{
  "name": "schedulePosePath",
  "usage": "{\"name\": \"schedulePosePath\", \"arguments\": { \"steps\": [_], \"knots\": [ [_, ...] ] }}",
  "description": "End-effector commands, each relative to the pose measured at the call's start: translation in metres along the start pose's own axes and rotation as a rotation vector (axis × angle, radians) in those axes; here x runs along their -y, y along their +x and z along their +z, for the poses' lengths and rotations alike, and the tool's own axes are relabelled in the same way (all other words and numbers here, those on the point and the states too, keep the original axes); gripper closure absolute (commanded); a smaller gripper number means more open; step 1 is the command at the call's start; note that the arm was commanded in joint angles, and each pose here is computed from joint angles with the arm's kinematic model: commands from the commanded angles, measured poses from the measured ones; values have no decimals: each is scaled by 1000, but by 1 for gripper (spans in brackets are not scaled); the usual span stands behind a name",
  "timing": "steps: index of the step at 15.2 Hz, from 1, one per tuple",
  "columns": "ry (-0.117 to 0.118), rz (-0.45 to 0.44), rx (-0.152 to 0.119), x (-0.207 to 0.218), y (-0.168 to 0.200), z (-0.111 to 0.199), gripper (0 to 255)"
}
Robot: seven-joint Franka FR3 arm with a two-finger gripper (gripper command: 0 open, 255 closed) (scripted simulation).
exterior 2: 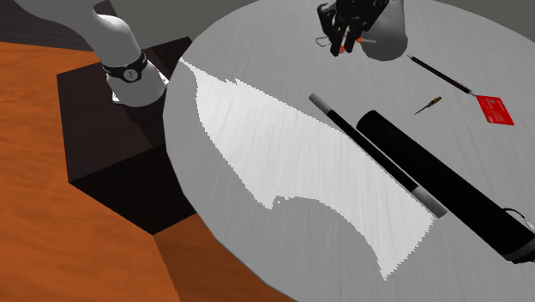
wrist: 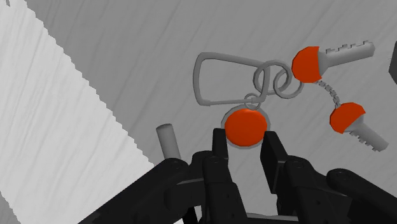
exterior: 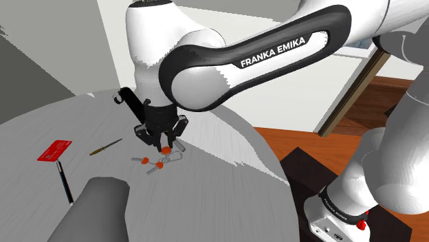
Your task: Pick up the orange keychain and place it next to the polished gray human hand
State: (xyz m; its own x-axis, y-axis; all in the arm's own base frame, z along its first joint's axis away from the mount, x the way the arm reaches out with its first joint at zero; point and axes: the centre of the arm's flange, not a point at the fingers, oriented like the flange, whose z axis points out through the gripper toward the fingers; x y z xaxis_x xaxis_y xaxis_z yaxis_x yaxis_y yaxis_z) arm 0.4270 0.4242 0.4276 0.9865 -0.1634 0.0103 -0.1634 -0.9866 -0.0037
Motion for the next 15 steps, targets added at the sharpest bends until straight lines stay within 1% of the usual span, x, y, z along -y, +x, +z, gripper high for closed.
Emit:
{"name": "schedulePosePath", "arguments": {
  "steps": [1, 15],
  "knots": [
    [0, 0, 0, 0, 0, 9, 255],
    [0, 0, 0, 0, 0, 81, 255]
  ]
}}
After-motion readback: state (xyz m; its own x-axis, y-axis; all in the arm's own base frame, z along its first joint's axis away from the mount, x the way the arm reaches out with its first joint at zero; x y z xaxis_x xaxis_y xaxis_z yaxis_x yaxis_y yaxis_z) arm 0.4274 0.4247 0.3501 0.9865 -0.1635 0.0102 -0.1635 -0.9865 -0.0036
